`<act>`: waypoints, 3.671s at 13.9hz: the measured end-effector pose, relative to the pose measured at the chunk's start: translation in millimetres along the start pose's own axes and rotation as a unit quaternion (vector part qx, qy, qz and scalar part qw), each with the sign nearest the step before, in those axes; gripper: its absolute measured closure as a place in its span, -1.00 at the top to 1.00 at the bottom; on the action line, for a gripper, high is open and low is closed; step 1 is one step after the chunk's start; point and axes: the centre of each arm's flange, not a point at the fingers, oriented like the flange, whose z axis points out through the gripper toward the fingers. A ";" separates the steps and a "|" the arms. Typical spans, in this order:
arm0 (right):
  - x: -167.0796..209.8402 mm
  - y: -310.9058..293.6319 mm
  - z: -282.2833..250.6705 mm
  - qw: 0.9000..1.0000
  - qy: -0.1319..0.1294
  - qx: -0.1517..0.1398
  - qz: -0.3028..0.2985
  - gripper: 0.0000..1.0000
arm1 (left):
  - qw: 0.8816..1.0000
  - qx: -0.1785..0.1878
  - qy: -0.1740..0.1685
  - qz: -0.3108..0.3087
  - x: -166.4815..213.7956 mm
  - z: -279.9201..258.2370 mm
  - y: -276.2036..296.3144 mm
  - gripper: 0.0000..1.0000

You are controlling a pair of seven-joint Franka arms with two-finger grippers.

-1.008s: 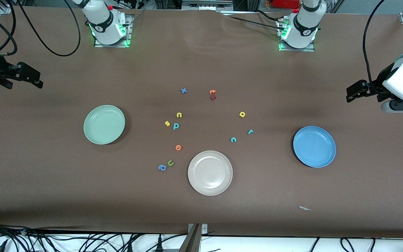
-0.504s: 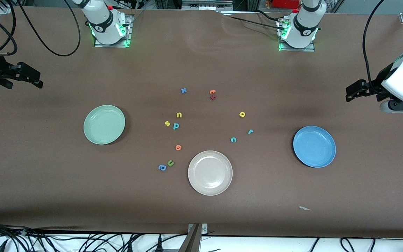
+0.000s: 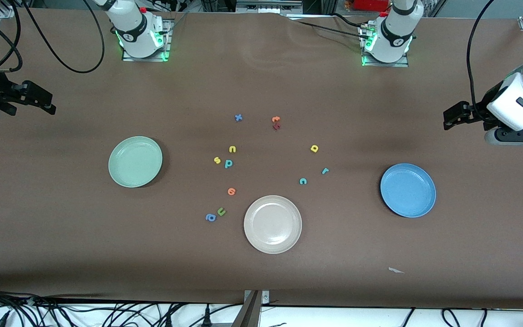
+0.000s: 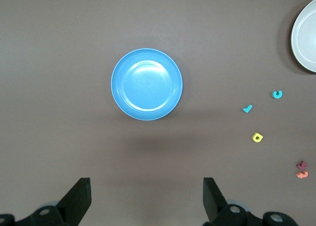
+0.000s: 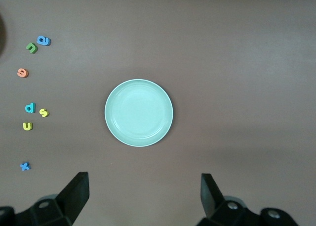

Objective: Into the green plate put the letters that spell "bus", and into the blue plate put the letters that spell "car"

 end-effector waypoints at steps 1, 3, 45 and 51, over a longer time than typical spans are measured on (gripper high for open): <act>0.0 0.0 0.0 1.000 0.000 0.000 0.000 1.00 | 1.000 0.000 0.000 0.000 0.0 0.0 -0.4 1.00; 0.0 0.0 0.0 1.000 0.000 0.000 0.000 1.00 | 1.000 0.000 0.000 -0.001 0.1 0.0 -1.3 1.00; 11.0 -380.5 405.6 0.995 -0.015 0.007 0.098 0.37 | 0.997 -0.060 0.012 -0.050 -54.7 381.1 289.6 1.00; 8.9 -386.3 414.1 0.995 -0.008 0.013 0.094 0.16 | 0.998 -0.051 0.030 -0.036 -68.4 397.4 286.7 0.95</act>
